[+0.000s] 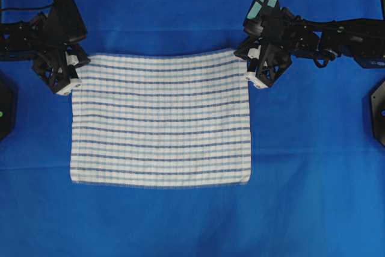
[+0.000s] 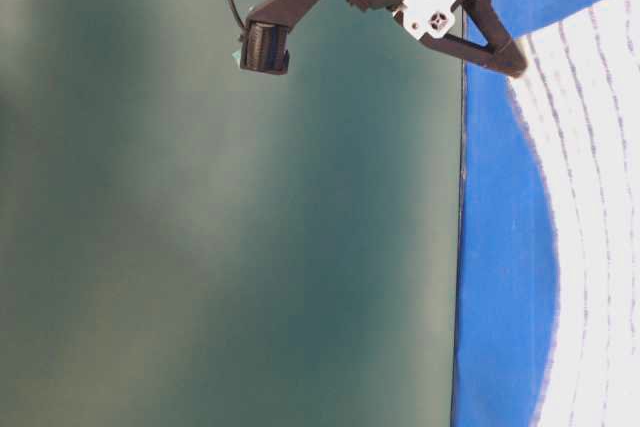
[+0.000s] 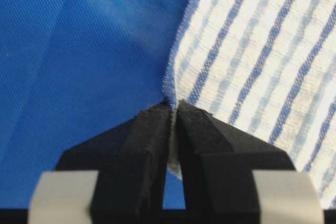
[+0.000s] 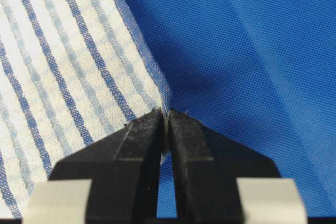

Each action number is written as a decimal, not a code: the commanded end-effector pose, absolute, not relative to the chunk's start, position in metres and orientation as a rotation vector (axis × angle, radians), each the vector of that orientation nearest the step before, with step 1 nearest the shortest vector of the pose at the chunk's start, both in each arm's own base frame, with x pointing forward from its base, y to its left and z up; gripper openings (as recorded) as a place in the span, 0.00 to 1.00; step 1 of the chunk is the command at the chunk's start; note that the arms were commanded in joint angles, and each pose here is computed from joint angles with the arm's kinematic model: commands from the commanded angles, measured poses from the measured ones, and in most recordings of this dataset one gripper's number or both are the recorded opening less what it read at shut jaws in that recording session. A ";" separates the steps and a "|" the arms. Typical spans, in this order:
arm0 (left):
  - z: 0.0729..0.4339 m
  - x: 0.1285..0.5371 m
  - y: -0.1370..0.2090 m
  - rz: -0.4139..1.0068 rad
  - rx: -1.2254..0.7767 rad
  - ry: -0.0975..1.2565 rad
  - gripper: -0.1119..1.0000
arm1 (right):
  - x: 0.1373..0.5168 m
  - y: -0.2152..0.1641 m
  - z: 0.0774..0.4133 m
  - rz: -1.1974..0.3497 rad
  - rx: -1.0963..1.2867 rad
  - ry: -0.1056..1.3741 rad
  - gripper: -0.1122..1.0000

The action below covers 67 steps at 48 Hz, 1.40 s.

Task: Fold the blue towel.
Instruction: 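Lift the far edge and fold it toward the near edge with both grippers, then lower the folded edge onto the near edge and release both grippers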

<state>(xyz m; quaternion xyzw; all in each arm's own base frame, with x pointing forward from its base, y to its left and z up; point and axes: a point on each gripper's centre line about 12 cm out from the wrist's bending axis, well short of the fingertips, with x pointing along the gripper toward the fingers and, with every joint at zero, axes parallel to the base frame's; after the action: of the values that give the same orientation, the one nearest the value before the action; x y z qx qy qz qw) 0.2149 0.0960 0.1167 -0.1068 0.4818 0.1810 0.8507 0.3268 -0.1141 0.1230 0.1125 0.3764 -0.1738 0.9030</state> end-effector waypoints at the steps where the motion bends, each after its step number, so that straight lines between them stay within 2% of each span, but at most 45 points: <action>1: 0.122 0.217 0.094 0.375 -0.220 0.995 0.13 | 0.331 -0.109 0.138 -0.343 0.219 0.734 0.15; 10: 0.122 0.218 0.072 0.300 -0.193 1.014 0.13 | 0.333 -0.085 0.147 -0.279 0.198 0.725 0.15; 24: 0.127 0.218 0.020 0.141 -0.162 0.995 0.13 | 0.336 -0.024 0.143 -0.140 0.206 0.763 0.15; 49: 0.132 0.212 -0.070 -0.082 -0.259 0.992 0.13 | 0.332 0.082 0.150 0.094 0.248 0.776 0.15; 67: 0.130 0.210 -0.095 -0.145 -0.273 1.004 0.13 | 0.332 0.107 0.150 0.138 0.279 0.789 0.15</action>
<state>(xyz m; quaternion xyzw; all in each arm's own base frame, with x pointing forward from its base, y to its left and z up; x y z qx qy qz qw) 0.2039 -0.0904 0.1248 -0.1283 0.4882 -0.0627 0.8610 0.3268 0.1019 0.1400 0.1326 0.3969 0.0586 0.9064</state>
